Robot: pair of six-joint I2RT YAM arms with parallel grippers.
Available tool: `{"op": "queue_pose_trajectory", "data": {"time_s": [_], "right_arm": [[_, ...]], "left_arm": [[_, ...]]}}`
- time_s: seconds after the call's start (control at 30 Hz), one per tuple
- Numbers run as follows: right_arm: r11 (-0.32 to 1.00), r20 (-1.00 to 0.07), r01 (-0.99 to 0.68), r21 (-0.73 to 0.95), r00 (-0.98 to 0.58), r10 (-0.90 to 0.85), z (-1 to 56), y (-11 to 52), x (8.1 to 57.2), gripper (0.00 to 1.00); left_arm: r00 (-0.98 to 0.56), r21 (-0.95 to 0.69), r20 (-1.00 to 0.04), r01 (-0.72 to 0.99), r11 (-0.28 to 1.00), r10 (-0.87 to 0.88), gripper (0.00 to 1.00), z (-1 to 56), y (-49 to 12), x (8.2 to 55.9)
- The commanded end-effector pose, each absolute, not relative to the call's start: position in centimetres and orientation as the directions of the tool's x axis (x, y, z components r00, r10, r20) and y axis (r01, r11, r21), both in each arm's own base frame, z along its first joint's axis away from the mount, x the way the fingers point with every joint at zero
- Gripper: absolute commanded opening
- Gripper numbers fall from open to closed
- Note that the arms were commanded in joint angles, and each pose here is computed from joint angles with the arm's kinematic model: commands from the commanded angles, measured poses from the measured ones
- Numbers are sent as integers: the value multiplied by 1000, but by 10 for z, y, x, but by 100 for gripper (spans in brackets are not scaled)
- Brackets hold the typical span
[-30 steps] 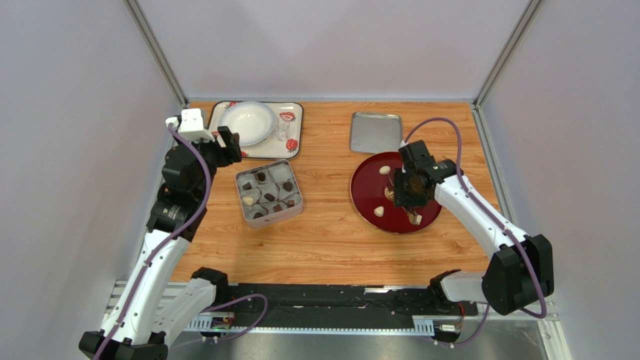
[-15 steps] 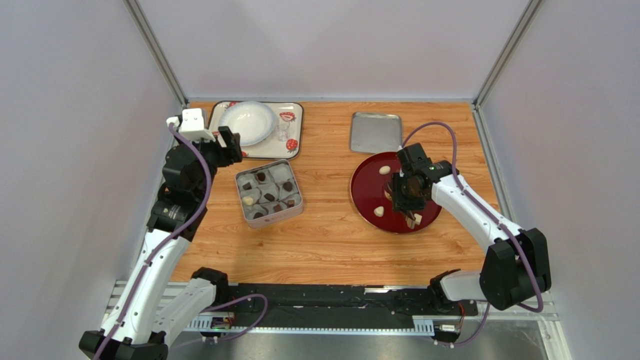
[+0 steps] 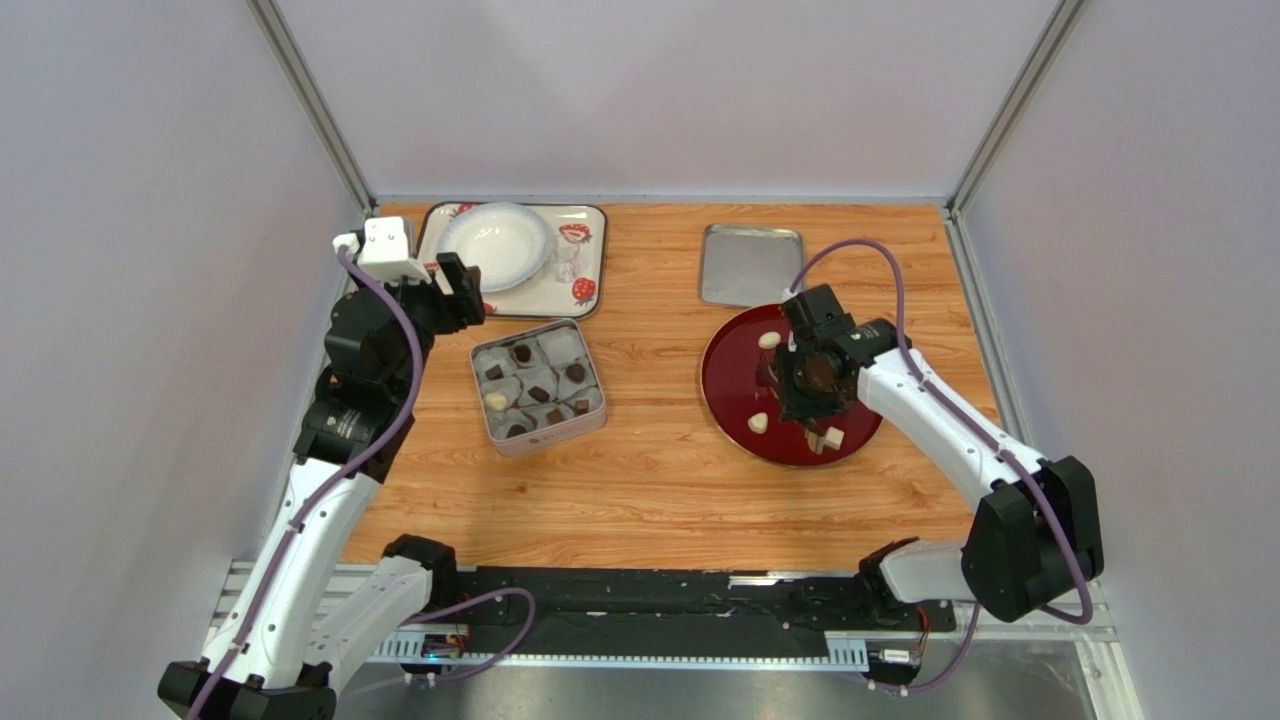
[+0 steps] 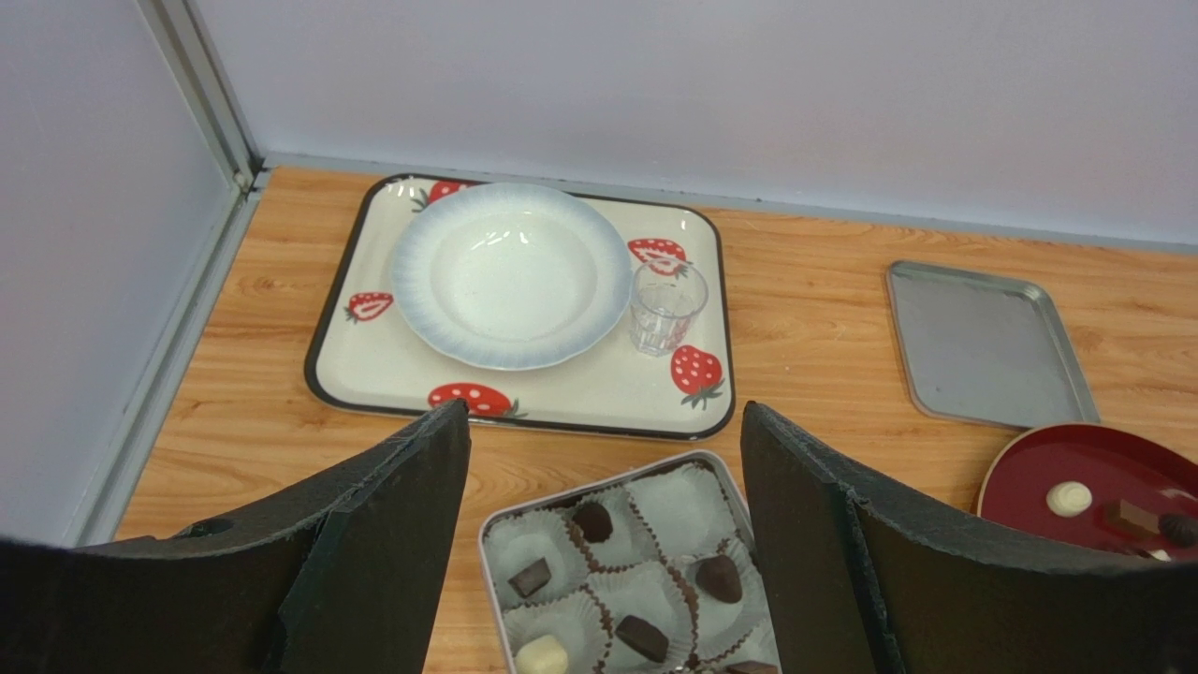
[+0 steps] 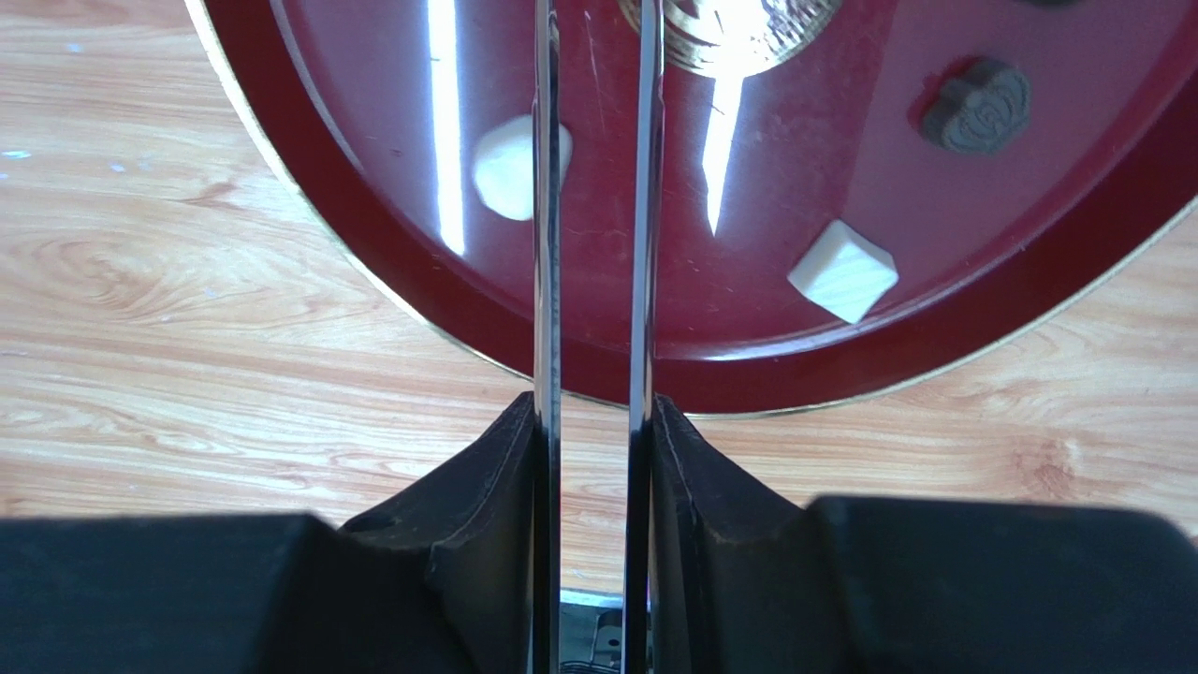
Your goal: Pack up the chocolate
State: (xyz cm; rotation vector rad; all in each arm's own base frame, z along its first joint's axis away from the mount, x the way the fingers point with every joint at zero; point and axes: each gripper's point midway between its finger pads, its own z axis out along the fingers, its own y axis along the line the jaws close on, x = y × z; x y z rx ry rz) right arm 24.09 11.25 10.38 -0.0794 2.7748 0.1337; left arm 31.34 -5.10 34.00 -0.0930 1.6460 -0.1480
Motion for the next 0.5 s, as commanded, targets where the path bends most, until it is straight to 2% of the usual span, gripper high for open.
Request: {"op": "queue_pose_trajectory", "data": {"time_s": [0.0,0.13,0.47], "right_arm": [[985,-481,-122,121,-875,-49,143,134,261,26],[968,-541,-200,149,-836,-90,166,163,272,26],[899,-604,-421,122,-750,-269,189,254,278,26]], "left_arm": [[-29,-174,-985,37,984,-173,79,364,-50,311],[-29,-172,-985,35,984,-171,79,364,-49,310],[-24,-172,-985,33,985,-171,79,366,-48,310]]}}
